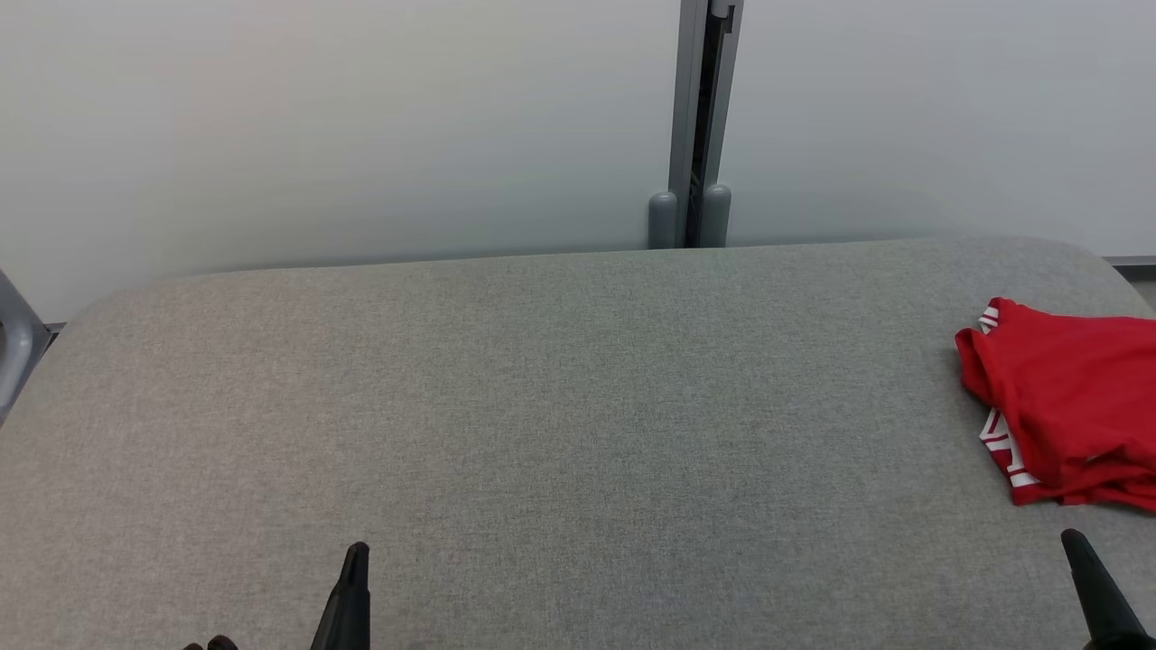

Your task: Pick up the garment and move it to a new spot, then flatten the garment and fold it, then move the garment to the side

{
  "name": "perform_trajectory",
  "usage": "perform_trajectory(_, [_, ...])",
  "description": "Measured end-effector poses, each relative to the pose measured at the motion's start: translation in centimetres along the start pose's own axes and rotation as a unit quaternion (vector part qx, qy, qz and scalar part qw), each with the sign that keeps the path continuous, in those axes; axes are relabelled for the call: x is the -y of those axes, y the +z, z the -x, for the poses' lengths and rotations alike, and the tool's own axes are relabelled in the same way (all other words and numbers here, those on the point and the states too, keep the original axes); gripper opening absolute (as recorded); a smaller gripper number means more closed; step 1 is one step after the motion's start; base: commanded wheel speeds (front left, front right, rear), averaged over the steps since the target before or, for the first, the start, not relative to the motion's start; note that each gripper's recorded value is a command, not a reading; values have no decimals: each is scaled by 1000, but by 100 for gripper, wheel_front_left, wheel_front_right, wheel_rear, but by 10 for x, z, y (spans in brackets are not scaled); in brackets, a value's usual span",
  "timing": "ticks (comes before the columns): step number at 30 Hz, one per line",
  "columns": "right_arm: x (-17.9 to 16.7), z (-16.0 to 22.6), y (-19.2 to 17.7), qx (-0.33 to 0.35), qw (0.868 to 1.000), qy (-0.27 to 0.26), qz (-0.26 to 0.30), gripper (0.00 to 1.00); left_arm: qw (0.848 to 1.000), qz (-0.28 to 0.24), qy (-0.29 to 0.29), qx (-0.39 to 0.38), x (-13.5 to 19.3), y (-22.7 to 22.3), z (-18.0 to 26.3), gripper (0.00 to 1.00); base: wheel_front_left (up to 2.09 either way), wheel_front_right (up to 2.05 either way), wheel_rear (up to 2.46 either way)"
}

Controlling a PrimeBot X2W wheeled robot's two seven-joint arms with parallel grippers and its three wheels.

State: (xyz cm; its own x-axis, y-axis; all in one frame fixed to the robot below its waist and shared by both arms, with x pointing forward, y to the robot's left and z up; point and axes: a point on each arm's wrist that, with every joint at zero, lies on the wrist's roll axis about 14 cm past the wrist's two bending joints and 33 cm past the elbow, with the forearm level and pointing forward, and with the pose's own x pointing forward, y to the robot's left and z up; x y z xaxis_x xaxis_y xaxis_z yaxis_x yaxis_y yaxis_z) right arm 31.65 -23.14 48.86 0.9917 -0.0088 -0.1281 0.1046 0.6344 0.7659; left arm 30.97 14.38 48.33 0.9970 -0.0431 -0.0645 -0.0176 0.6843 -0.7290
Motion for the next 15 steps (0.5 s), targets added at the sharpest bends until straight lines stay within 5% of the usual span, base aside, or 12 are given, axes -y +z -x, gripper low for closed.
perform_trajectory(15, [10, 1, 9, -1, 996, -4, -86, 0, 996, 90, -9, 0, 10, -4, -2, 0, 0, 0, 0])
